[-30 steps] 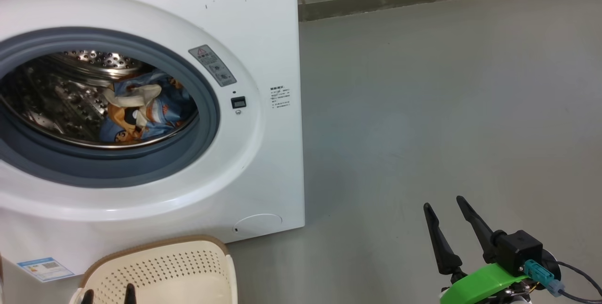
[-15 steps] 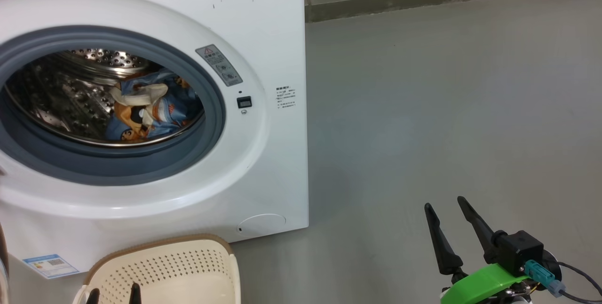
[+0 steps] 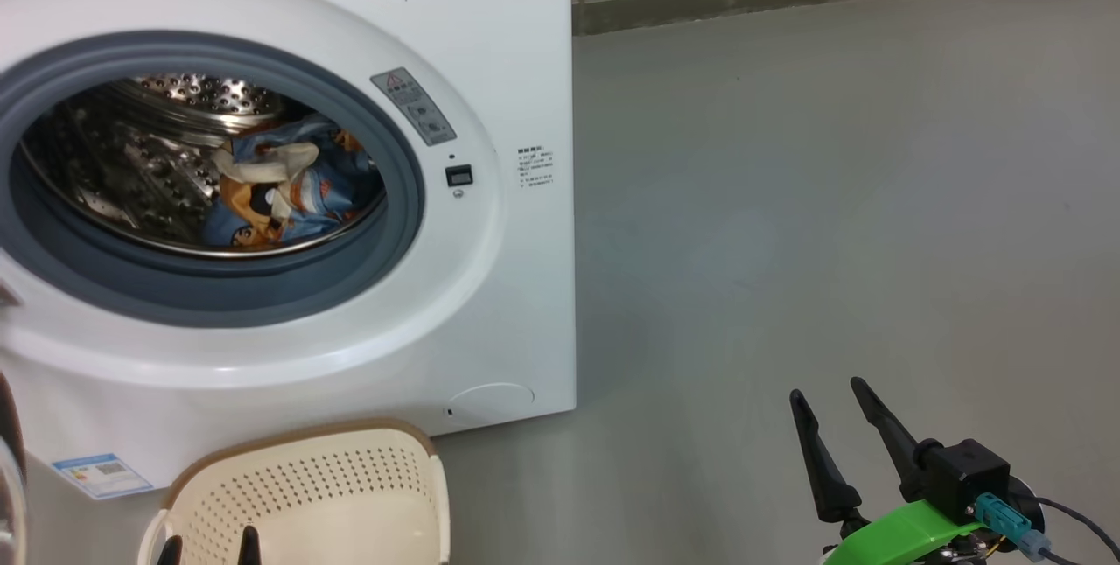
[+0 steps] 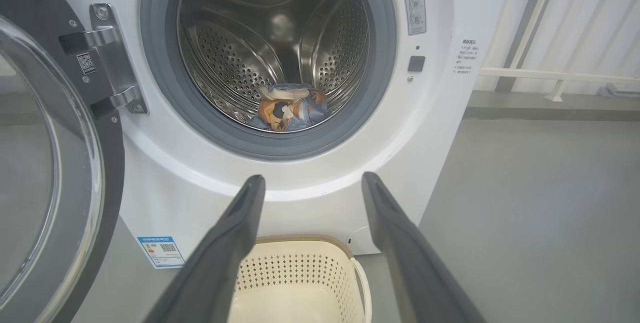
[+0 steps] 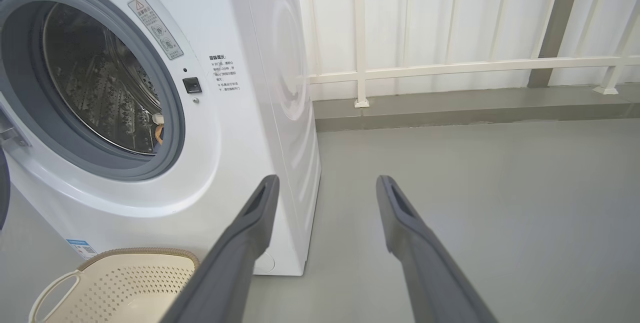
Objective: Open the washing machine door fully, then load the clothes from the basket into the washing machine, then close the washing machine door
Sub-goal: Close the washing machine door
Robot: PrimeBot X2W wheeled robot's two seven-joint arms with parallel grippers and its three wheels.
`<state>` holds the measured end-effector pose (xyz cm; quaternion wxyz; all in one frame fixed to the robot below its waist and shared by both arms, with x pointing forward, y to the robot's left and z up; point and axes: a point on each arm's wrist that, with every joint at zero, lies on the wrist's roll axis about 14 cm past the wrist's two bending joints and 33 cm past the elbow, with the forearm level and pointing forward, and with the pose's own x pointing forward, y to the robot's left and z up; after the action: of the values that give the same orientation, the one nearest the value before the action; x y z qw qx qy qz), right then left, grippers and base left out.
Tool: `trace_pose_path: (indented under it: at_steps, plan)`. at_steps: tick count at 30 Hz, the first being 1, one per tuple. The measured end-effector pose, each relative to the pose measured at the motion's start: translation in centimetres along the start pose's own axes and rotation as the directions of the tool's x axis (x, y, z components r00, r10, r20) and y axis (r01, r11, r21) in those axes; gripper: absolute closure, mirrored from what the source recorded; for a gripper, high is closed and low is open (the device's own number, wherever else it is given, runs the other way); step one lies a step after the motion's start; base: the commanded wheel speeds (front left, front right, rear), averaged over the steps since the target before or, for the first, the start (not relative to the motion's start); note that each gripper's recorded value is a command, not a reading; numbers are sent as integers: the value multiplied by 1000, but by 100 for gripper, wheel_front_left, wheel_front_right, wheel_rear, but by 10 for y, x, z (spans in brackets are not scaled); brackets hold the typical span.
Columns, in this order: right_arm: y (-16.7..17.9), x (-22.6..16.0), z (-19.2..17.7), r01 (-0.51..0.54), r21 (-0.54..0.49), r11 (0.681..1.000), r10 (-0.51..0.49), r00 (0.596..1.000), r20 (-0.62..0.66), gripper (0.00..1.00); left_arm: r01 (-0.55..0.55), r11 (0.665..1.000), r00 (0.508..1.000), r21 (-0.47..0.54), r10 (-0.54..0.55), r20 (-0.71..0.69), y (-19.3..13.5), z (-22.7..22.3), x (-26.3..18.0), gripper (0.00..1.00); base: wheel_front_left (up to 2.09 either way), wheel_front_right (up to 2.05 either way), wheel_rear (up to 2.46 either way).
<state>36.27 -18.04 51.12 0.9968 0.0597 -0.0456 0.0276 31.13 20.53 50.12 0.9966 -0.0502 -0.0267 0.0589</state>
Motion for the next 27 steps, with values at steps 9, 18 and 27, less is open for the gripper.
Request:
trace_pose_path:
  at_steps: [9, 18, 27]
  plan:
    - [-3, -1, -1, 8, 0, 1000, -8, 1000, -4, 0, -13, 1000, 1000, -8, 13, 6, 3, 2, 2, 0, -187, 187, 0]
    - [-4, -1, -2, 12, 3, 1000, -12, 1000, -6, 0, -26, 1000, 1000, -10, 27, 9, 8, 3, 3, 0, -106, 106, 0]
    - [-3, 0, -2, 9, 4, 1000, -9, 1000, -7, 0, -28, 1000, 1000, -10, 28, 9, 8, 3, 2, 0, -8, 8, 0]
